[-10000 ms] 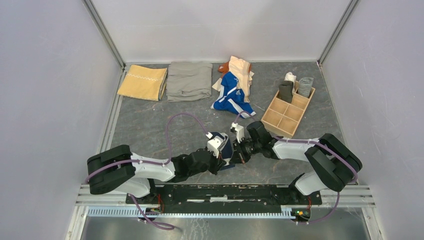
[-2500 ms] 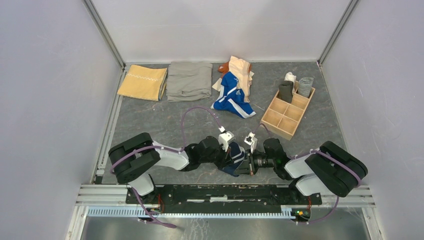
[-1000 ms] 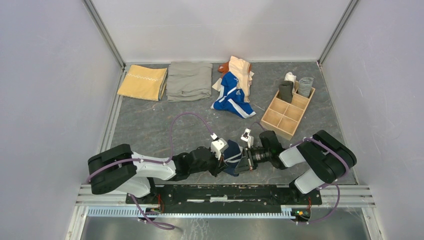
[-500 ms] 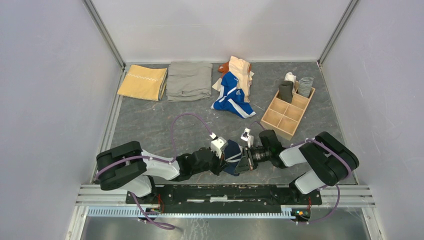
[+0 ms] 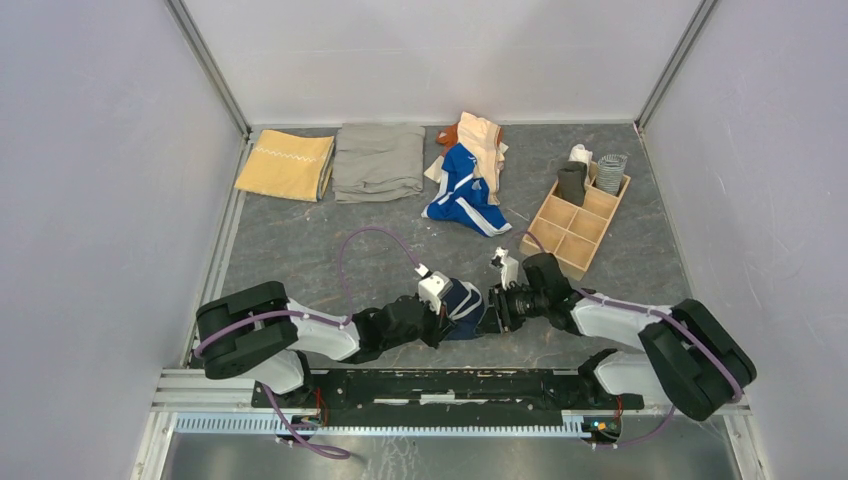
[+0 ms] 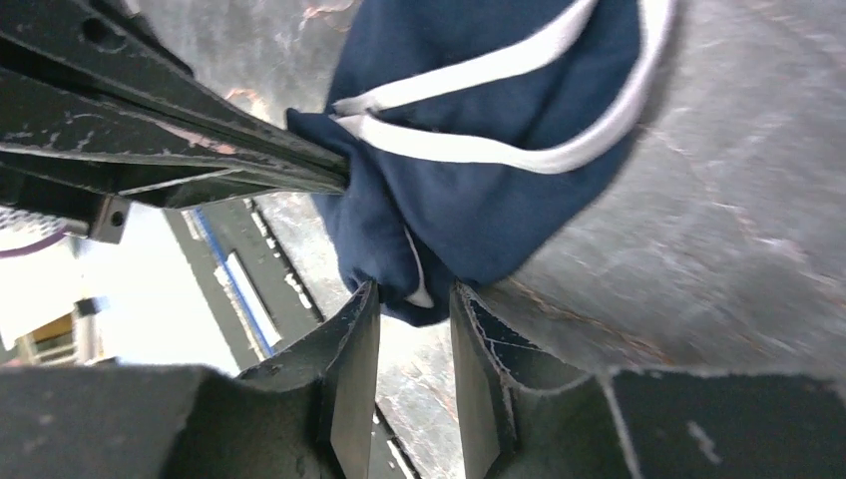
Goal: Roll the underwear
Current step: Roll the underwear to the center of the board.
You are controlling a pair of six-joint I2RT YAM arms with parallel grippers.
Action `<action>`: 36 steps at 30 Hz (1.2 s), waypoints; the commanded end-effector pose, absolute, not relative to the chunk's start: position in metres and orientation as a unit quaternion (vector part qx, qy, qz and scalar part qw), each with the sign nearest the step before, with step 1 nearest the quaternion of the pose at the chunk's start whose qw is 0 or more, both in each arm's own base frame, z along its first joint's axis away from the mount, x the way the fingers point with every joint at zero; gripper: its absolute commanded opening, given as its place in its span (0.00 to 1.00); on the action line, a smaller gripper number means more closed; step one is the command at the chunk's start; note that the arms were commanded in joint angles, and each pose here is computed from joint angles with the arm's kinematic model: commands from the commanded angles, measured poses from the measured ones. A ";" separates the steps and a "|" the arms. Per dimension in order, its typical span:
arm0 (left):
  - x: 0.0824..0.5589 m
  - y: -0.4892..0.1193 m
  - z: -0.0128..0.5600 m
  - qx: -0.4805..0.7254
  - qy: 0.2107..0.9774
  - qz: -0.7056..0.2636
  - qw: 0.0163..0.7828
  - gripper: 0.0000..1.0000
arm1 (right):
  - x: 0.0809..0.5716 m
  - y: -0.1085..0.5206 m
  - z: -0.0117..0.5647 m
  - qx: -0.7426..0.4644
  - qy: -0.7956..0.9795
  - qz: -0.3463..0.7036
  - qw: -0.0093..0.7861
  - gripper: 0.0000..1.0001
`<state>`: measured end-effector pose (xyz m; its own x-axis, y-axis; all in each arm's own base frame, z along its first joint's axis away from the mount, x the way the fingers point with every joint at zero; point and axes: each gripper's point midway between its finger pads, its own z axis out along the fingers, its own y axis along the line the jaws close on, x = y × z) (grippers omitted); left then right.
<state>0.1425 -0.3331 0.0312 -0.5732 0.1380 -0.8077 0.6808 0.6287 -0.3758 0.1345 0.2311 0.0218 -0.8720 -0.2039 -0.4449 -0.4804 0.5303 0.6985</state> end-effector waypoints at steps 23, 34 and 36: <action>0.141 -0.299 -0.009 0.240 0.858 -0.289 0.351 0.02 | 0.157 0.249 0.079 -0.285 0.820 0.414 0.274 0.36; 0.140 -0.301 -0.008 0.244 0.856 -0.292 0.349 0.02 | 0.171 0.247 0.059 -0.296 0.852 0.315 0.295 0.46; 0.139 -0.302 -0.008 0.246 0.856 -0.293 0.348 0.02 | 0.170 0.247 0.056 -0.299 0.853 0.311 0.293 0.47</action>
